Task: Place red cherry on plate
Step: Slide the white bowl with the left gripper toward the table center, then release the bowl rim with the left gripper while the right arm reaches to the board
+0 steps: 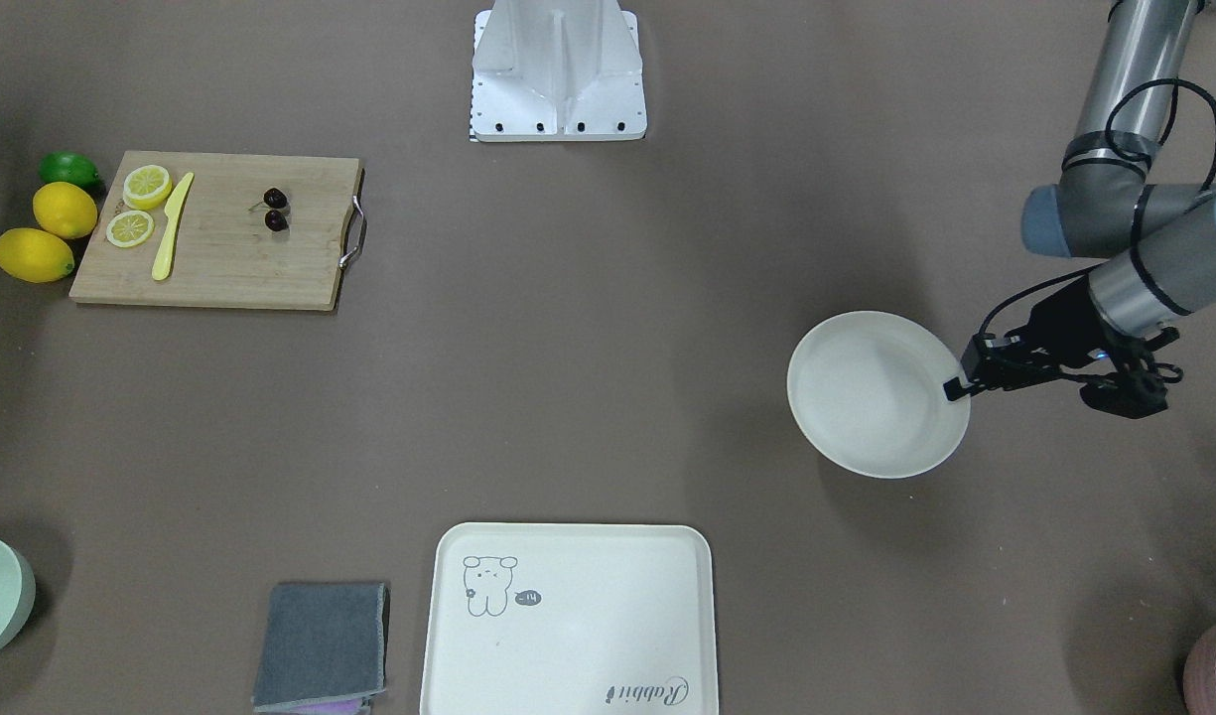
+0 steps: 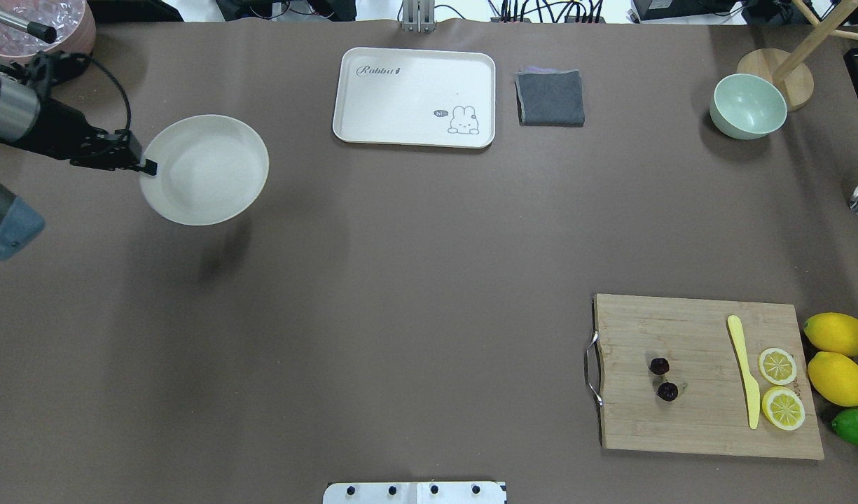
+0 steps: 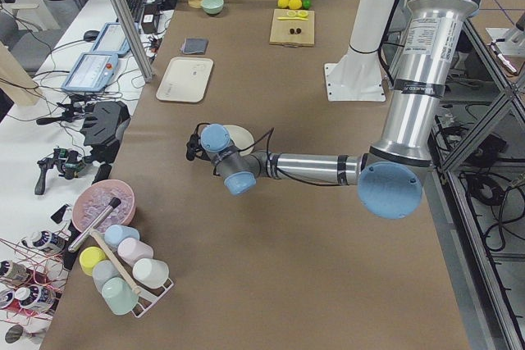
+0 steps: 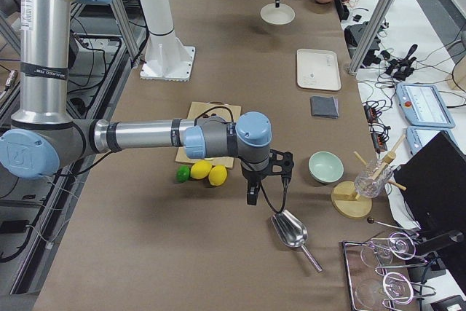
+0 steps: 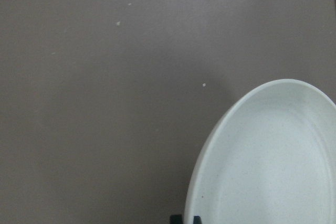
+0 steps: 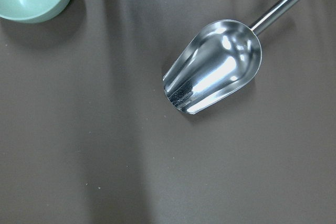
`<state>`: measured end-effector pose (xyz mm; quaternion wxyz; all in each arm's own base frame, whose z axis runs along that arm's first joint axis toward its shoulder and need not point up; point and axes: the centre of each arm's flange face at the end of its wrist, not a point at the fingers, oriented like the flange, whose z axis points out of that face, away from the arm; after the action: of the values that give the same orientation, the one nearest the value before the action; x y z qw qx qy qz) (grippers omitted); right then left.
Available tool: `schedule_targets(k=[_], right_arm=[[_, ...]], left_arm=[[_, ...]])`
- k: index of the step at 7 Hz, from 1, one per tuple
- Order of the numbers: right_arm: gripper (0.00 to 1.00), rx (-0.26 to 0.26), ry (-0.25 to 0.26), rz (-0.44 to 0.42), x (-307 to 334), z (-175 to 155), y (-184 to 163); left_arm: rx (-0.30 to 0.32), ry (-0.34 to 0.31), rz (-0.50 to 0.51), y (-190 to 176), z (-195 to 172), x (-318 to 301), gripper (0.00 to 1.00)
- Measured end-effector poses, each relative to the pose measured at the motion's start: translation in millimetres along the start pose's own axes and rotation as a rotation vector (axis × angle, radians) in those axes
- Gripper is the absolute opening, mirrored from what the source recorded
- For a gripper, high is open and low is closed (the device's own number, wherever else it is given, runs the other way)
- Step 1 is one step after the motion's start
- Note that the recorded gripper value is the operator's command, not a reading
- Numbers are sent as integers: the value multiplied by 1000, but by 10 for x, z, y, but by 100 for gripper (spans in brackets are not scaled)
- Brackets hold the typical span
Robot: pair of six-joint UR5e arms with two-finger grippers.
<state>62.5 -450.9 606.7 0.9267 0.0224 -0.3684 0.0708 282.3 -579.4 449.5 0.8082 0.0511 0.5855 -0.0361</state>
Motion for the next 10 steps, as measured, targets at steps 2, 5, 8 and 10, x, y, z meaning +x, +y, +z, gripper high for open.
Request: schedule_targets(k=[2,5,8,10], right_arm=[[100,12,-10,-22,-127,-67,-22],[100,21,-52,-52,-1081,-156,-99],[100,-24,-117,-65,-2494,-108,186],[100,-48,-132,-85,-3132,-69,559]], left_arm=[[37,49,-92,358,676,1088,0],[79,51,-150,1188,1301,2131,0],[77,30,-145,1522,1461,2350,0],[71,7,-138,1700,1627,2299,0]])
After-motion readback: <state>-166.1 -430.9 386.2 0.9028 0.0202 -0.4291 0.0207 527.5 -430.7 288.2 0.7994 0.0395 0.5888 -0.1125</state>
